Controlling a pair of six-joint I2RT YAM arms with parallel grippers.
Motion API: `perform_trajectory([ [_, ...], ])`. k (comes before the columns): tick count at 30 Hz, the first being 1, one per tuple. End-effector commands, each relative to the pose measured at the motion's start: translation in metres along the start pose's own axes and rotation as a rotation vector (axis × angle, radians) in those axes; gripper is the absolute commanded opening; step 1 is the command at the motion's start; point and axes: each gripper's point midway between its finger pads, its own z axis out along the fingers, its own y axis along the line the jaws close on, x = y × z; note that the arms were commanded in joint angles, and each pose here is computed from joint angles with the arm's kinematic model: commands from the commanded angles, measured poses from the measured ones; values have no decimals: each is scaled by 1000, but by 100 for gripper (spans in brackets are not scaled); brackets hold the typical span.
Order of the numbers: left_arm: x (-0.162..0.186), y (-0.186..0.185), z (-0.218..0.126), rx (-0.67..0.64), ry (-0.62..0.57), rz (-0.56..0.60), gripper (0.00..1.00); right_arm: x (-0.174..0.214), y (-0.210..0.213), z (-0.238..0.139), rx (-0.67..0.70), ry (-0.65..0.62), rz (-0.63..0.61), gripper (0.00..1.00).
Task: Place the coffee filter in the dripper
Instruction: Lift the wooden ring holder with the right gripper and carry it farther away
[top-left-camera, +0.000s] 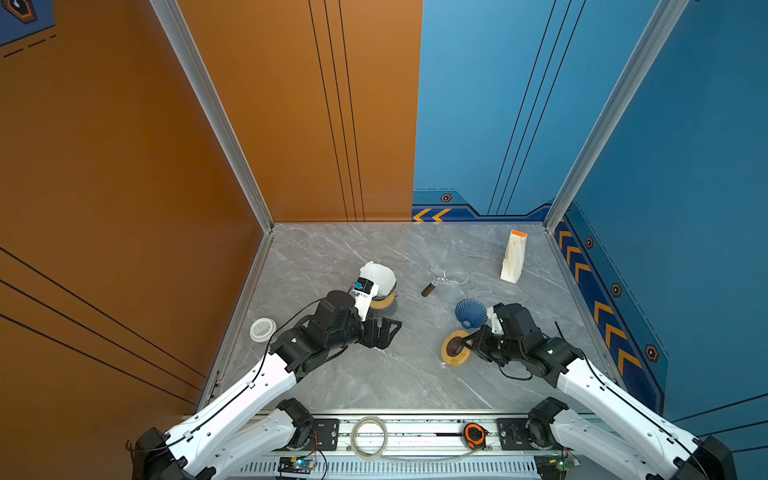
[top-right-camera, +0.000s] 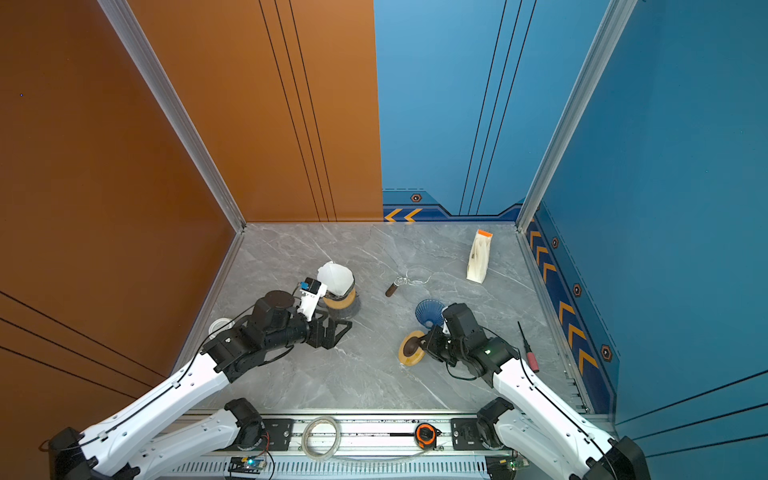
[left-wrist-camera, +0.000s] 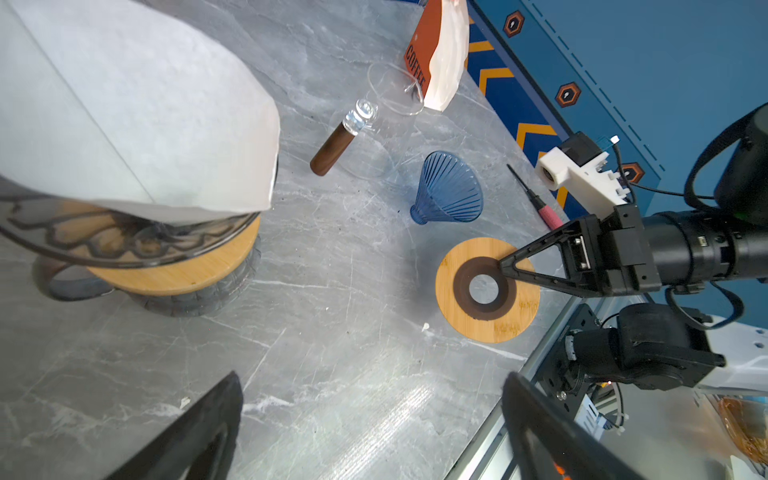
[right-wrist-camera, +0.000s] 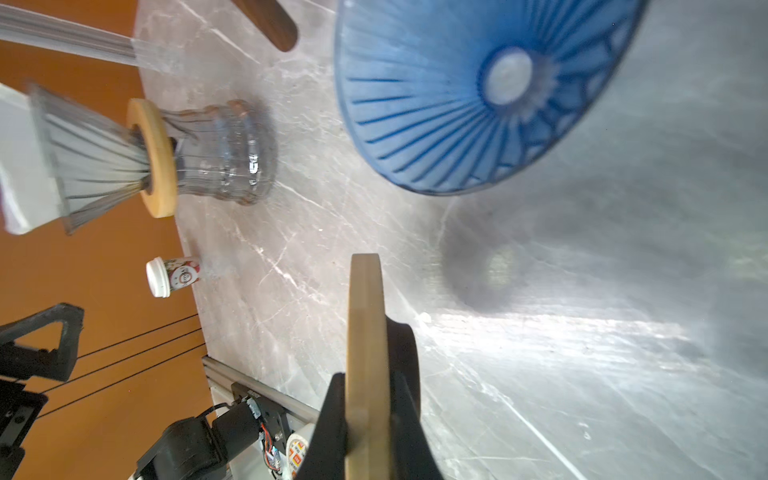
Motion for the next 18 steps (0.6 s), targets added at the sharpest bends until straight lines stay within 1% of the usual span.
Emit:
perform_trajectory([
  [1,-11,-14,-9,38,-10,38,98,-9,32,-16,-60,-9,-100,0],
  [5,-25,-22,-12,46,-27,65,98,-24,57,-26,-93,-41,-160,0],
  [10,-47,-26,-15,26,-59,97,98,-50,75,-34,-100,-95,-204,0],
  [18,-73,-29,-10,7,-83,124,98,-102,82,-45,-99,-223,-193,0],
])
